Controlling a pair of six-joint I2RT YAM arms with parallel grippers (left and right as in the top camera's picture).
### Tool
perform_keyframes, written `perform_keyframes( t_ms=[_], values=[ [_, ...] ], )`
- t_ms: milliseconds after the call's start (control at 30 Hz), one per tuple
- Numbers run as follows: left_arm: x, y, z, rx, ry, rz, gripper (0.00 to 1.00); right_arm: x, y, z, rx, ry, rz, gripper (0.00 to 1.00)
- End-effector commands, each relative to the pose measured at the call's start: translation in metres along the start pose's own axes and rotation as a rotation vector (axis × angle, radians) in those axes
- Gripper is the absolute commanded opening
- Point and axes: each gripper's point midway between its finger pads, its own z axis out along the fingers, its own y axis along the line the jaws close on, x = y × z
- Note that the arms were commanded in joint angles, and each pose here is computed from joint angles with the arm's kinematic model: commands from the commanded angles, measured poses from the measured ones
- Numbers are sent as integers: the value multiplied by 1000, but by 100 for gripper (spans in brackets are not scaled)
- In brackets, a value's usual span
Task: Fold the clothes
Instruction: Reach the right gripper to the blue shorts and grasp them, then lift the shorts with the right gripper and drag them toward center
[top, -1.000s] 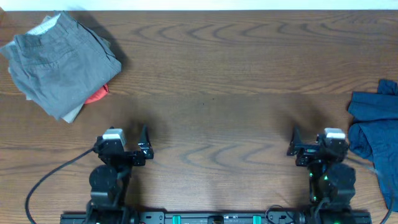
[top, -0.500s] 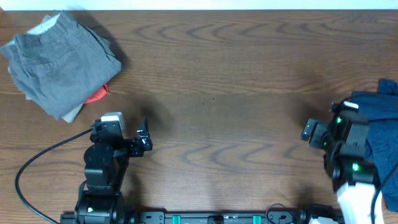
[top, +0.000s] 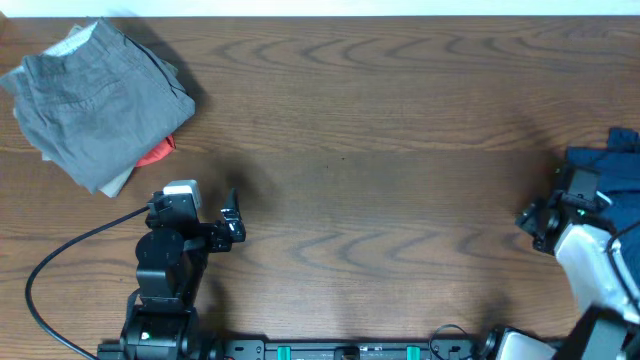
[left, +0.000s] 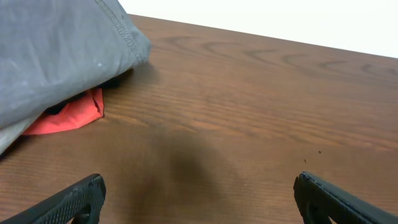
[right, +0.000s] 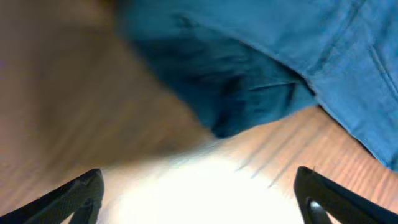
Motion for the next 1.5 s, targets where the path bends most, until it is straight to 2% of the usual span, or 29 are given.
perform_keyframes(
  t_ms=[0, 100, 200, 233, 267, 400, 433, 533, 600, 667, 767, 833, 900, 1000, 1100, 1233, 1300, 1467],
  values=[
    [-10, -1, -3, 2, -23, -11, 98, -7, -18, 16, 85, 2, 87, 99],
    [-10, -1, -3, 2, -23, -11, 98, -9, -23, 33, 103, 14, 98, 98],
    [-10, -1, -3, 2, -23, -11, 98, -16, -23, 46, 103, -4, 130, 92],
    [-10, -1, -3, 2, -23, -11, 98, -19, -22, 49, 101, -15, 141, 84],
    [-10, -1, -3, 2, -23, -11, 98, -22, -21, 52, 97, -27, 149, 72],
    [-10, -1, -3, 2, -23, -11, 98, -24, -3, 56, 1, -16, 144, 6],
    [-10, -1, -3, 2, -24, -11, 98, -22, 12, 55, -82, 1, 113, 1],
    [-14, -2, -3, 5, -40, -11, 98, -20, 78, 31, -476, 36, -69, 1],
    [-20, -3, -3, 10, -63, -10, 98, -25, 121, -8, -770, 25, -149, 1],
    [-26, -4, -4, 15, -89, -10, 98, -37, 161, -73, -1104, -14, -227, 1],
    [-33, -6, -4, 21, -116, -10, 98, -49, 192, -190, -1578, -99, -391, 1],
    [-34, -6, -5, 22, -119, -9, 98, -48, 196, -260, -1814, -149, -531, 1],
    [-33, -6, -4, 22, -118, -9, 98, -43, 197, -316, -1958, -205, -667, 1],
    [-33, -6, -4, 22, -119, -9, 98, -45, 197, -372, -2042, -317, -784, 1],
    [-33, -6, -4, 22, -118, -9, 98, -51, 192, -411, -2090, -395, -829, 1],
    [-33, -6, -4, 22, -118, -9, 98, -57, 183, -435, -2123, -415, -838, 1],
    [-33, -6, -4, 22, -119, -9, 98, -55, 180, -434, -2128, -381, -847, 1],
    [-33, -6, -4, 22, -118, -9, 98, -50, 174, -404, -2122, -165, -813, 1]
  ],
)
